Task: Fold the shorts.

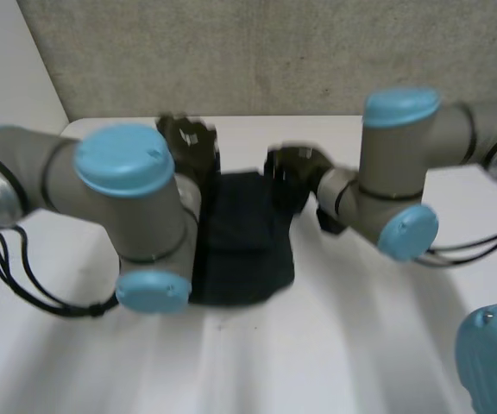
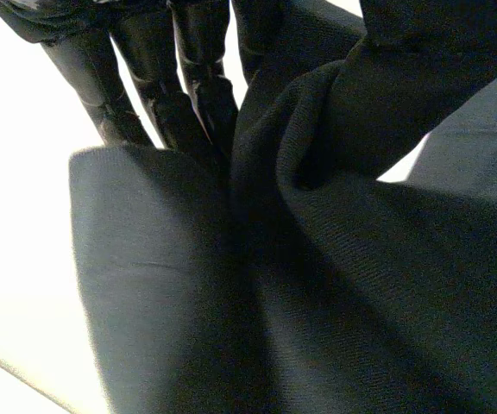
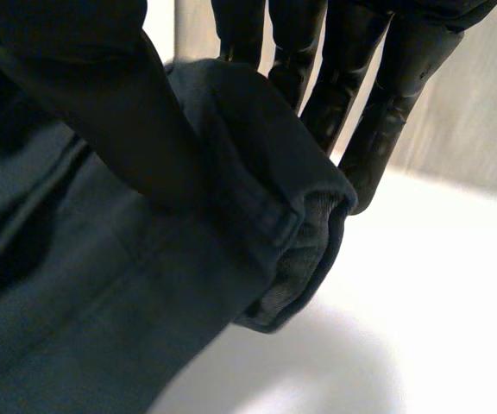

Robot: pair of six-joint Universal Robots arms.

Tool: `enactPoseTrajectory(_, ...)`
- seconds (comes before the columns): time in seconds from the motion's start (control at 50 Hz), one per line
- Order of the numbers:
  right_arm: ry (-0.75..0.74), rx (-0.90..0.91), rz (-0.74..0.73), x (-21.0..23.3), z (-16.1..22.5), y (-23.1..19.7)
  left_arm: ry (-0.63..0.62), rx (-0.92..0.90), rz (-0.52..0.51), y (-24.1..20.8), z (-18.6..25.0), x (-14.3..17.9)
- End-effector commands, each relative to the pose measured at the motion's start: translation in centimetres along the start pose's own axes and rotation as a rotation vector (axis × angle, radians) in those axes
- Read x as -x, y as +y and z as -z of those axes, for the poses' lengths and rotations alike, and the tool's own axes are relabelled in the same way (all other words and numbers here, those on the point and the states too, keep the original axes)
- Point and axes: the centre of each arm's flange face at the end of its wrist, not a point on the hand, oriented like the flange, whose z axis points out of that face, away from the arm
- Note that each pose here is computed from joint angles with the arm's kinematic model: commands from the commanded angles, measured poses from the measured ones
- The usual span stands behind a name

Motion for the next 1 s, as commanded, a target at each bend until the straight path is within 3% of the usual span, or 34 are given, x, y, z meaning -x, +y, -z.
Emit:
enactPoseTrajectory(0.02,0.182,-0.479,0.287,-0.4,2.8,-12.8,-0.305,-0.324,0.142,-7.6,-3.6,8.2)
enactPoseTrajectory(0.12,0.303,-0.761,0.464,0.6,7.2,-19.7,-0.418,-0.498,0.229,-11.1,-3.2,11.4)
enactPoseTrajectory(0.24,0.232,-0.748,0.487,2.0,9.0,-19.0,-0.404,-0.506,0.317,-9.5,-2.1,12.2)
enactPoseTrajectory(0.36,0.171,-0.508,0.47,1.7,7.6,-11.7,-0.296,-0.343,0.331,-3.7,-1.2,8.8)
enactPoseTrajectory(0.5,0.132,-0.259,0.44,1.2,7.2,-3.6,-0.194,-0.039,0.291,6.6,0.1,4.1)
enactPoseTrajectory(0.64,0.077,-0.017,0.428,0.7,7.7,4.6,-0.174,0.321,0.201,13.3,2.4,4.6)
enactPoseTrajectory(0.8,-0.038,0.065,0.407,1.8,9.3,8.2,-0.216,0.325,0.292,9.6,4.1,8.1)
enactPoseTrajectory(0.9,-0.038,-0.006,0.423,2.3,11.0,6.1,-0.235,0.257,0.337,6.2,5.3,10.3)
enactPoseTrajectory(1.0,-0.017,-0.098,0.445,2.8,12.5,3.5,-0.108,0.284,0.379,3.9,8.2,9.6)
